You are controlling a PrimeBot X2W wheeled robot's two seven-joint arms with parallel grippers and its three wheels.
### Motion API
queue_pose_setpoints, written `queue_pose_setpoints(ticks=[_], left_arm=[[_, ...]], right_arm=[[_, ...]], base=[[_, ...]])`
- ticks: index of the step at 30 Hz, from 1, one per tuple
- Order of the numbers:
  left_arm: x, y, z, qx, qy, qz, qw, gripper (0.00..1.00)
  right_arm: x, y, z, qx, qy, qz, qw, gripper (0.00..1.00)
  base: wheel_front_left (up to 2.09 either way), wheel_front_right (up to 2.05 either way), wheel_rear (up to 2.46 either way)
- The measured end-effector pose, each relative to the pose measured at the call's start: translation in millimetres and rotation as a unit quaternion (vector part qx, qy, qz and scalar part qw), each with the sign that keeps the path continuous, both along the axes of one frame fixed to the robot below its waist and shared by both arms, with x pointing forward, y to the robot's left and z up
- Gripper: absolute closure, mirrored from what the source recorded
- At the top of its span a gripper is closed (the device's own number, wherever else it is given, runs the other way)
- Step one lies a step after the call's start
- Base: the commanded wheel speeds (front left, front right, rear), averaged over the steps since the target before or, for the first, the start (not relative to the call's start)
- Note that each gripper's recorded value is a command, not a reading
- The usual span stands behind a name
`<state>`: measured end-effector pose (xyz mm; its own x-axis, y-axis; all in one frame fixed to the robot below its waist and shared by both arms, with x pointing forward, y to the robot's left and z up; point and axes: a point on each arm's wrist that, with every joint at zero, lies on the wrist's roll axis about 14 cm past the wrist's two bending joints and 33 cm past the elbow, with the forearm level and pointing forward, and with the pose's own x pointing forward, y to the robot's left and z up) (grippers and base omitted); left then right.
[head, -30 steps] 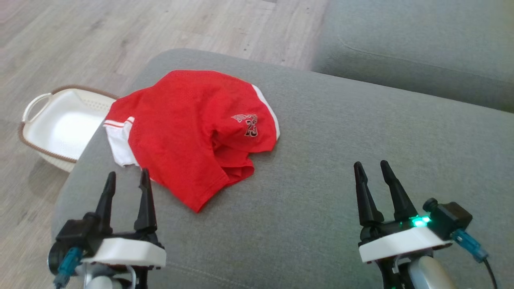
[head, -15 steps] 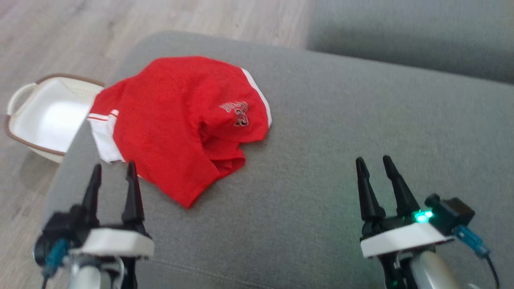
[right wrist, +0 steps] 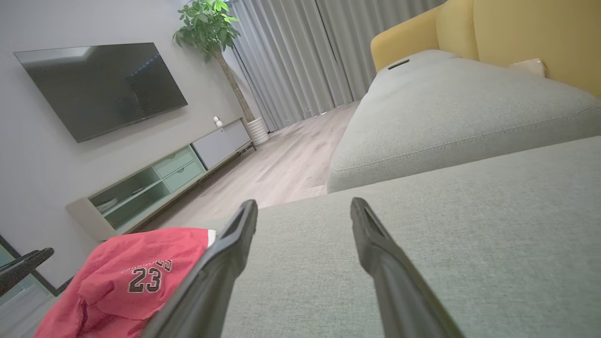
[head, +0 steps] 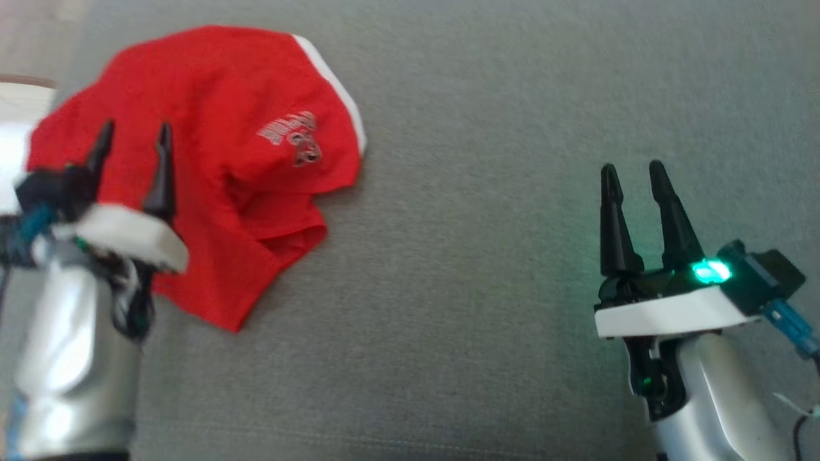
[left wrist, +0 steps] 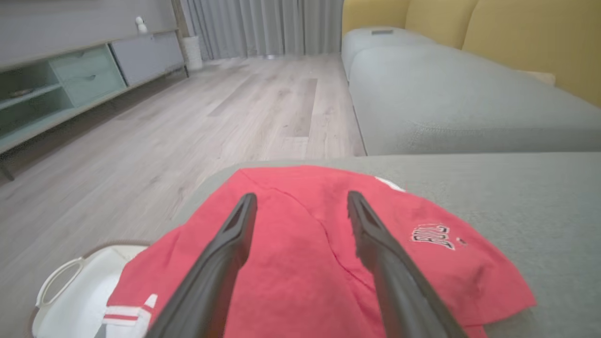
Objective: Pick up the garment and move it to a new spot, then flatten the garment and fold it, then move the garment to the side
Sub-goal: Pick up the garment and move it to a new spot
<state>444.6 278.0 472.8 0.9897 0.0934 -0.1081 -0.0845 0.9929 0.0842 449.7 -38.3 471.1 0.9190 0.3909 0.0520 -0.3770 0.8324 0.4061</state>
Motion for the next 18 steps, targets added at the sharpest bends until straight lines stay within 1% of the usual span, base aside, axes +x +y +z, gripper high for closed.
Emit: queue_pose_setpoints(ticks=[1,3,7,10,12,14,15,17,18], left_arm=[[0.0,0.0,0.0,0.0,0.0,0.0,1.0,0.0],[18.9,-1.2,-8.2,0.01,0.028,-0.014,0.999,0.0],[46.8,-3.8,-30.5,0.01,0.095,-0.027,0.995,0.0],[55.7,-7.6,-51.9,-0.004,0.145,-0.035,0.989,0.0],[57.4,-8.3,-65.5,0.007,0.176,-0.044,0.983,0.0],[59.0,-6.7,-74.7,0.003,0.195,-0.043,0.98,0.0],[59.4,-5.9,-78.3,0.004,0.203,-0.044,0.978,0.05],[61.0,-3.7,-82.9,0.003,0.213,-0.042,0.976,1.0],[61.8,-3.9,-84.3,0.001,0.216,-0.042,0.975,1.0]], right_arm=[[0.0,0.0,0.0,0.0,0.0,0.0,1.0,0.0],[3.8,-6.0,-5.0,-0.006,0.002,-0.008,1.0,0.0],[7.8,-18.6,-17.0,-0.01,0.015,-0.024,1.0,0.0],[10.7,-24.5,-22.6,-0.012,0.02,-0.032,0.999,0.0],[11.2,-28.1,-27.9,-0.013,0.026,-0.037,0.999,0.0],[12.0,-31.0,-31.6,-0.015,0.031,-0.04,0.999,0.0],[13.0,-32.1,-32.4,-0.015,0.031,-0.042,0.999,0.0],[15.9,-33.5,-32.1,-0.015,0.029,-0.044,0.998,0.0],[16.8,-34.2,-32.0,-0.015,0.029,-0.045,0.998,0.0]], base=[[0.0,0.0,0.0],[0.0,0.0,0.0],[0.0,0.0,0.0],[0.0,0.0,0.0],[0.0,0.0,0.0],[0.0,0.0,0.0],[0.0,0.0,0.0],[0.0,0.0,0.0],[0.0,0.0,0.0]])
